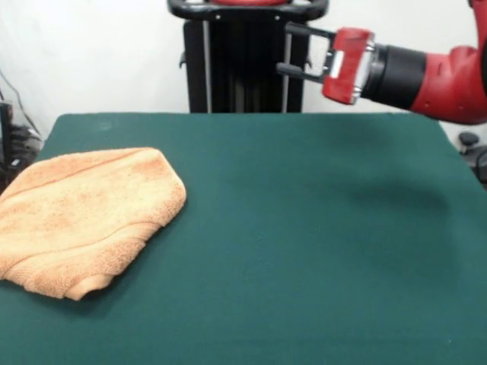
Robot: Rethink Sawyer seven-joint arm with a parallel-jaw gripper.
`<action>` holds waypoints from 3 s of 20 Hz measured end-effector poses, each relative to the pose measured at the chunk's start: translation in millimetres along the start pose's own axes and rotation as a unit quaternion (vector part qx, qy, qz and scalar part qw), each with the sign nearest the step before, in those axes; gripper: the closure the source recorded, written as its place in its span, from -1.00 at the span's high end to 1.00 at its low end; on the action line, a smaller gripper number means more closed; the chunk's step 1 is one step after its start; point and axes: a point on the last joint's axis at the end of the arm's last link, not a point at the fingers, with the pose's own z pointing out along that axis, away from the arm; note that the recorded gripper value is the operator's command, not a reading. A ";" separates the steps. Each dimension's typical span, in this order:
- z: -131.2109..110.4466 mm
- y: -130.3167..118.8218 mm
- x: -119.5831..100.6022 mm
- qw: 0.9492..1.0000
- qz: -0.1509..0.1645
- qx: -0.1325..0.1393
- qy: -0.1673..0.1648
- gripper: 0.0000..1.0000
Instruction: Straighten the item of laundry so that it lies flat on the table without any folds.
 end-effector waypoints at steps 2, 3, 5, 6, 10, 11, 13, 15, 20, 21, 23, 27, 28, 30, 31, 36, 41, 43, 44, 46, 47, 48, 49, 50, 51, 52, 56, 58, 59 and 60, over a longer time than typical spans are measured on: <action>-8.1 -4.5 3.1 1.000 0.002 -0.006 0.005 1.00; -17.3 -14.9 2.3 1.000 0.005 -0.017 0.010 1.00; -20.9 -23.2 -1.0 1.000 0.009 -0.027 0.012 1.00; -22.7 -31.2 -5.3 0.999 0.013 -0.037 0.013 1.00; -15.4 -66.3 -35.3 0.995 0.043 -0.087 0.017 1.00; -3.6 -86.3 -57.5 0.991 0.065 -0.119 0.021 1.00; 7.7 -102.5 -76.9 0.985 0.085 -0.146 0.026 1.00; 29.2 -124.2 -108.5 0.974 0.119 -0.188 0.035 1.00; 82.2 -153.8 -168.6 0.949 0.184 -0.252 0.049 1.00; 91.6 -157.8 -177.1 0.945 0.194 -0.259 0.049 1.00; 113.2 -167.2 -194.2 0.937 0.216 -0.271 0.047 1.00; 140.1 -179.1 -210.9 0.930 0.240 -0.277 0.040 1.00; 145.3 -181.1 -212.4 0.929 0.243 -0.278 0.036 1.00; 147.8 -180.6 -211.8 0.928 0.242 -0.281 0.029 1.00; 148.1 -179.8 -211.1 0.929 0.241 -0.282 0.026 1.00; 144.8 -160.1 -201.5 0.934 0.216 -0.284 -0.017 1.00; 138.4 -117.2 -183.6 0.941 0.172 -0.285 -0.060 1.00; 137.3 -98.1 -173.1 0.945 0.152 -0.281 -0.069 1.00; 136.9 -90.3 -168.2 0.947 0.143 -0.280 -0.072 1.00; 136.5 -71.6 -155.3 0.951 0.123 -0.275 -0.076 1.00; 136.8 -55.1 -142.4 0.954 0.104 -0.270 -0.078 1.00; 137.2 -49.3 -137.6 0.955 0.097 -0.268 -0.079 1.00; 137.3 -46.4 -135.3 0.956 0.094 -0.267 -0.079 1.00; 138.3 -37.5 -127.7 0.958 0.083 -0.263 -0.081 1.00; 138.9 -32.8 -123.6 0.959 0.077 -0.261 -0.082 1.00; 139.4 -28.5 -119.7 0.960 0.072 -0.259 -0.082 1.00; 142.0 -3.1 -96.4 0.964 0.043 -0.248 -0.086 1.00; 142.6 3.6 -90.4 0.965 0.036 -0.245 -0.087 1.00; 142.9 7.2 -87.3 0.965 0.033 -0.244 -0.087 1.00; 143.9 15.6 -80.3 0.966 0.024 -0.241 -0.088 1.00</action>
